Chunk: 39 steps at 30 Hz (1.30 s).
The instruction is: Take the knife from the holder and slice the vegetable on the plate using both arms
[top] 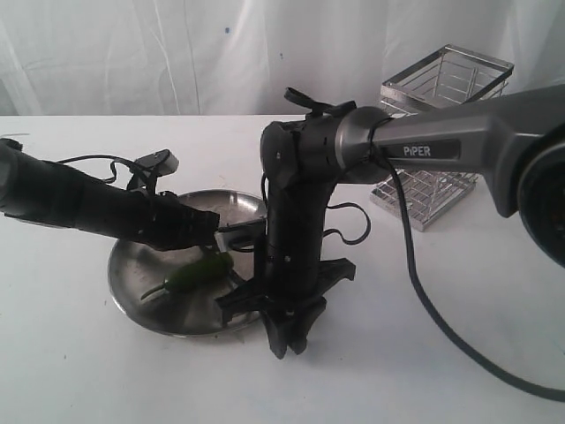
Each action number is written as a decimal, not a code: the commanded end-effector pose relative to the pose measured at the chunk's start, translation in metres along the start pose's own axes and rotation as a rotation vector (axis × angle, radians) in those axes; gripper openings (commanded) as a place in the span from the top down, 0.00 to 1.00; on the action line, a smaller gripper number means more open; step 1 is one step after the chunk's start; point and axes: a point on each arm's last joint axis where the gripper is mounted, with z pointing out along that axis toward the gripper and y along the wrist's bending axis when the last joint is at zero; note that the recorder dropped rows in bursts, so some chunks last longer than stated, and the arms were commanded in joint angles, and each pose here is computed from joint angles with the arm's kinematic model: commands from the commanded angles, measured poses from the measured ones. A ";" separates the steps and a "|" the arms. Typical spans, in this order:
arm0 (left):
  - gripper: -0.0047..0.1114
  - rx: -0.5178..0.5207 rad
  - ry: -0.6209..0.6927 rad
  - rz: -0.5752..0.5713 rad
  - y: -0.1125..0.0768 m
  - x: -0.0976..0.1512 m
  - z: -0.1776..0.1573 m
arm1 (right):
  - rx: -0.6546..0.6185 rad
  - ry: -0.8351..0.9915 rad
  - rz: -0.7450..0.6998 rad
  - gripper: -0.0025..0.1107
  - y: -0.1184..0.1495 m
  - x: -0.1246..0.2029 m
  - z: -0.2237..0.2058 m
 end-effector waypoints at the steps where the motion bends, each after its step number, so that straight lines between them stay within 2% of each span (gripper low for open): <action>1: 0.96 -0.102 0.141 0.070 0.021 0.034 0.011 | 0.157 -0.007 0.060 0.98 -0.017 0.001 -0.004; 6: 0.96 -0.078 0.112 0.047 0.018 0.027 0.011 | 0.180 -0.008 0.053 0.98 -0.019 0.001 -0.005; 9: 0.96 0.013 0.022 0.038 0.001 0.000 0.004 | 0.180 -0.008 0.053 0.98 -0.019 0.001 -0.005; 12: 0.96 0.070 -0.082 0.082 -0.019 -0.031 -0.020 | 0.180 -0.008 0.049 0.98 -0.019 0.001 -0.005; 16: 0.96 0.120 -0.173 0.104 -0.036 -0.050 -0.052 | 0.177 -0.044 0.045 0.98 -0.018 0.001 -0.011; 22: 0.96 0.216 -0.179 0.124 -0.052 -0.050 -0.065 | 0.169 -0.100 0.038 0.98 -0.014 0.004 -0.027; 27: 0.96 0.228 -0.176 0.117 -0.052 -0.048 -0.065 | 0.163 -0.144 0.025 0.98 -0.011 0.008 -0.041; 30: 0.96 0.264 -0.194 0.126 -0.060 -0.051 -0.072 | 0.161 -0.182 0.019 0.98 -0.008 0.013 -0.055; 36: 0.96 0.292 -0.167 0.281 -0.082 -0.052 -0.099 | 0.137 -0.260 0.007 0.98 0.001 0.027 -0.085; 39: 0.96 0.305 -0.104 0.353 -0.089 -0.047 -0.109 | 0.042 -0.258 0.018 0.98 0.015 0.037 -0.088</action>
